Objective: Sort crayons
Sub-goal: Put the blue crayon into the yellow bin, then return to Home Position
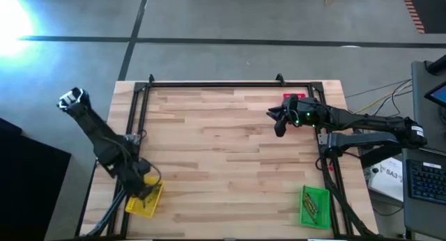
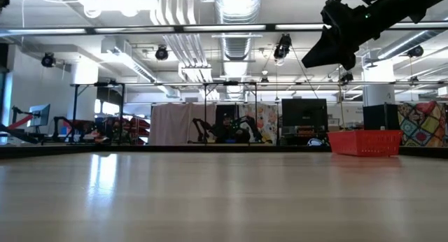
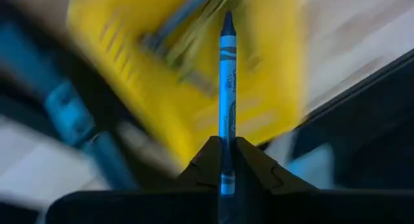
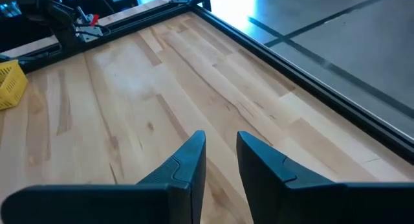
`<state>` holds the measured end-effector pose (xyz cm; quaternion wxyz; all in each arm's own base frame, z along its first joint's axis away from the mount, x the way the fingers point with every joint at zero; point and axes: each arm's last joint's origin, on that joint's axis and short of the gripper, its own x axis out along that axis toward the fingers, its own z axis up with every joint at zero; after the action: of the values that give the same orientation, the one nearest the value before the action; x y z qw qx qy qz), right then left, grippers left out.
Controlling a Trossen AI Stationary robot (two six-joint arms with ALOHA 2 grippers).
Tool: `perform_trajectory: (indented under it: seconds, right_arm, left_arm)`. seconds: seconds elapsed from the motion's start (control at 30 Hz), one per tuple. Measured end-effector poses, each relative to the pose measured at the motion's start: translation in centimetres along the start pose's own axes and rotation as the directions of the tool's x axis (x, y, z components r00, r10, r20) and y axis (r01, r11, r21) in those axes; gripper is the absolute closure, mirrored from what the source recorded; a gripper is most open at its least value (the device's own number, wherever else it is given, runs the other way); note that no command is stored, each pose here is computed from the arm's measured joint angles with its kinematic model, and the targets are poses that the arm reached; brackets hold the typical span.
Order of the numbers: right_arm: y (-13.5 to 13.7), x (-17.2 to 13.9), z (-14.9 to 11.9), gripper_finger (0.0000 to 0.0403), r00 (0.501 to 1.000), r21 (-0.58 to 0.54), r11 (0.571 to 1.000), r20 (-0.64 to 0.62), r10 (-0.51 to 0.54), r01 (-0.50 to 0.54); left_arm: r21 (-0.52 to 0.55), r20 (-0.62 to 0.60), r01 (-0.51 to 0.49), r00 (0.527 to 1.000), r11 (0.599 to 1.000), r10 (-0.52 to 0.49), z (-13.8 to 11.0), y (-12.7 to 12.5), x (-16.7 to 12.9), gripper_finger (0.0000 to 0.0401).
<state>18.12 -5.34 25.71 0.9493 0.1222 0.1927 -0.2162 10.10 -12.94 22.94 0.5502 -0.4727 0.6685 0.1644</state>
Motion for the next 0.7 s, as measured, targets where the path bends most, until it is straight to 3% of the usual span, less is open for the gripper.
perform_trajectory:
  seconds: [0.1, 0.2, 0.5, 0.6, 0.7]
  right_arm:
    - [0.0, 0.0, 0.1, 0.0317, 1.000, 0.000, 1.000, 0.007, -0.004, 0.004]
    - [-0.1, 0.0, 0.2, 0.0307, 0.999, -0.006, 1.000, 0.027, -0.030, 0.030]
    - [-0.1, 0.0, 0.3, 0.0273, 0.998, -0.009, 0.999, 0.040, -0.046, 0.046]
    - [-0.1, 0.0, 0.4, 0.0269, 0.998, -0.006, 0.999, 0.051, -0.044, 0.044]
    - [0.0, 0.0, 0.7, 0.0271, 0.996, 0.009, 0.999, 0.075, -0.037, 0.036]
  left_arm:
    - [0.002, -0.049, -0.083, 0.995, 0.997, 0.083, -0.2, 0.8, 1.2, 0.0380]
    - [0.031, -0.038, -0.103, 0.994, 0.994, 0.104, 0.1, 1.2, 1.7, 0.0353]
    - [0.126, -0.012, 0.031, 0.999, 0.992, -0.029, -0.1, 0.3, -0.6, 0.0250]
    - [0.095, 0.138, 0.040, 0.989, 0.995, -0.053, 0.3, 0.2, -2.8, 0.0228]
    - [0.065, 0.388, 0.063, 0.918, 0.996, -0.083, 1.1, 0.1, -5.5, 0.0221]
